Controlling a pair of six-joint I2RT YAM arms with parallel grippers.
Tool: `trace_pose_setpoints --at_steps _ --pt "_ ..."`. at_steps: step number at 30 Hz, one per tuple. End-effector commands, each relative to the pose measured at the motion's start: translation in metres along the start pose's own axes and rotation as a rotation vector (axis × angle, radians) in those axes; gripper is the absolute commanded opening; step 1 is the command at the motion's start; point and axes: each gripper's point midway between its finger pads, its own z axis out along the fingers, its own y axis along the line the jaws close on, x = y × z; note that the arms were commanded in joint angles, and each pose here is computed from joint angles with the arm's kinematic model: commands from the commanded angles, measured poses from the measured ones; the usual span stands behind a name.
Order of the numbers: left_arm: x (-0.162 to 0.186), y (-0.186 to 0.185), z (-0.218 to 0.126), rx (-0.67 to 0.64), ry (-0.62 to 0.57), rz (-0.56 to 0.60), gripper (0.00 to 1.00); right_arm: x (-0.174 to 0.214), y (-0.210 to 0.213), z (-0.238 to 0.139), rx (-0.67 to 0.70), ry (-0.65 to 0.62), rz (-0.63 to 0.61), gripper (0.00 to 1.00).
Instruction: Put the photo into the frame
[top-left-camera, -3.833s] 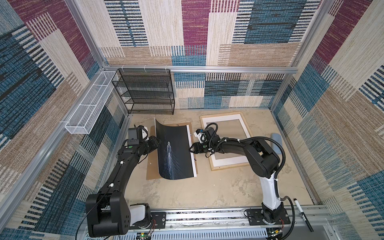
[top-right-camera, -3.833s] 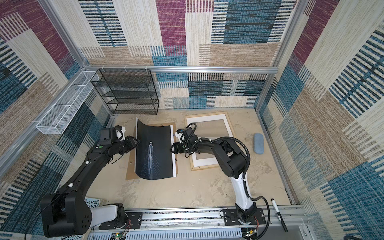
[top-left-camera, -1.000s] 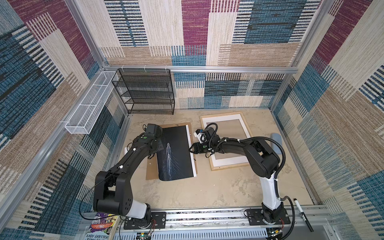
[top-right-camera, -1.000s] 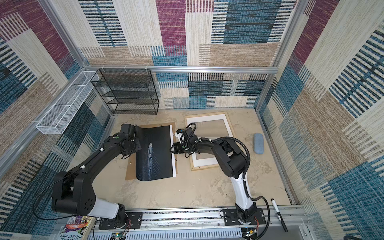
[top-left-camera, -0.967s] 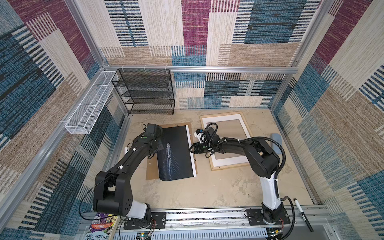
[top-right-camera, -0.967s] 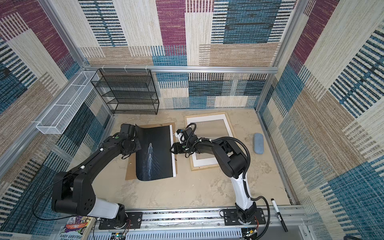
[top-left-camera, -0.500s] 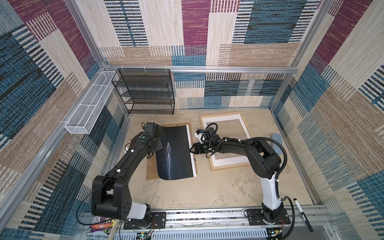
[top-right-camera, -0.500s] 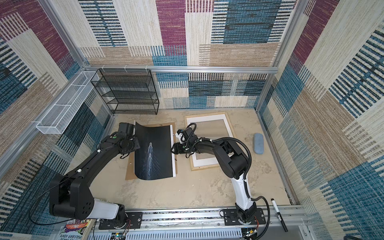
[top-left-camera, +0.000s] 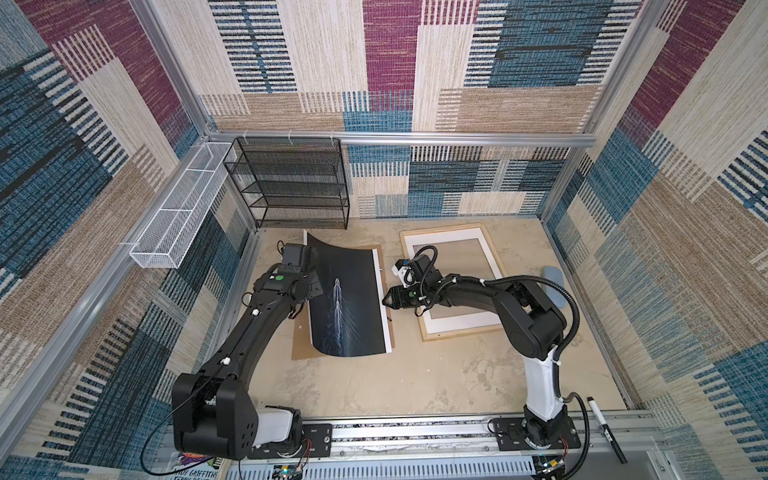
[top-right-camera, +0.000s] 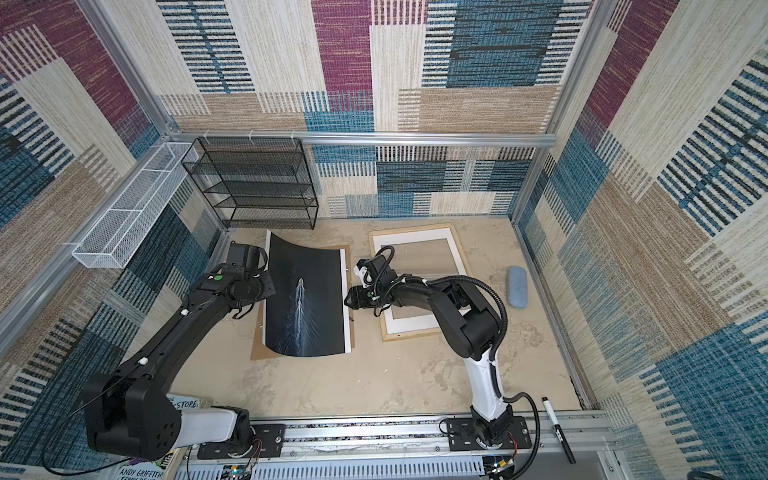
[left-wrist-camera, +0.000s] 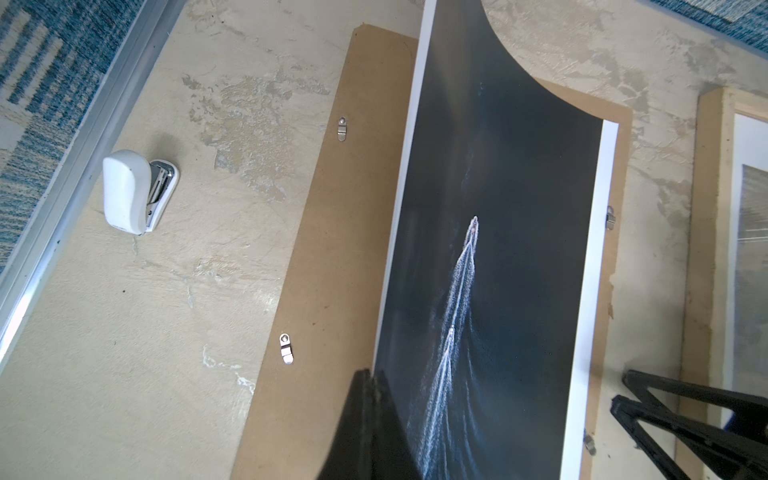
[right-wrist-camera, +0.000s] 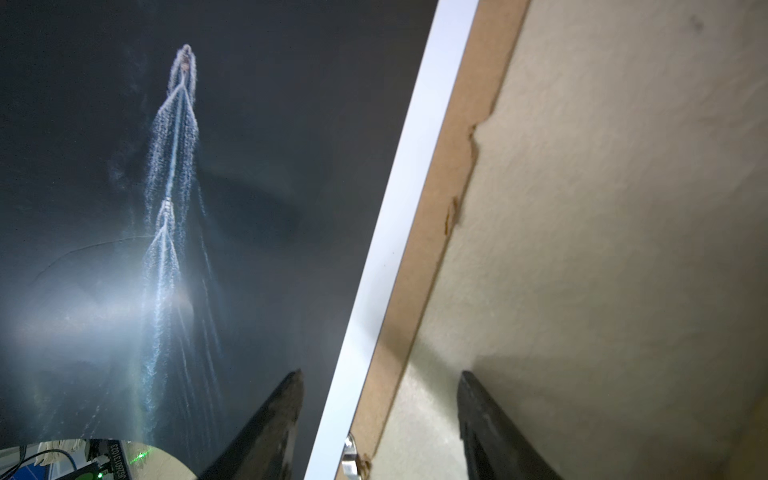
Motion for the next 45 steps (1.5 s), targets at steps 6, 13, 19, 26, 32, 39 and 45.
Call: trace_pose_setpoints --at_steps 6,13,19,26,32,39,45 --pt "-0.001 0.0 -0.012 0.018 -0.007 0.016 0.0 -0.005 0.002 -0.007 0.004 -0.028 -0.008 0.62" --pt "-0.004 -0.003 -0.022 0.044 -0.027 0.014 0.0 -0.006 0.003 -0.009 0.003 -0.034 -0.007 0.62" --pt "-0.006 -0.008 -0.031 0.085 -0.038 0.007 0.0 -0.008 0.005 -0.012 -0.002 -0.044 -0.011 0.62" --pt "-0.012 -0.018 -0.047 0.154 -0.06 -0.01 0.0 -0.009 0.008 -0.016 -0.004 -0.052 -0.013 0.62" --pt "-0.019 -0.022 -0.063 0.199 -0.092 -0.03 0.0 -0.012 0.018 -0.021 -0.044 -0.063 -0.027 0.62" --pt "-0.024 -0.018 -0.079 0.197 -0.119 -0.045 0.0 -0.016 0.025 -0.028 -0.064 -0.079 -0.034 0.62" --pt "-0.028 -0.011 -0.089 0.152 -0.11 -0.02 0.0 -0.019 0.028 -0.029 -0.075 -0.085 -0.037 0.62"
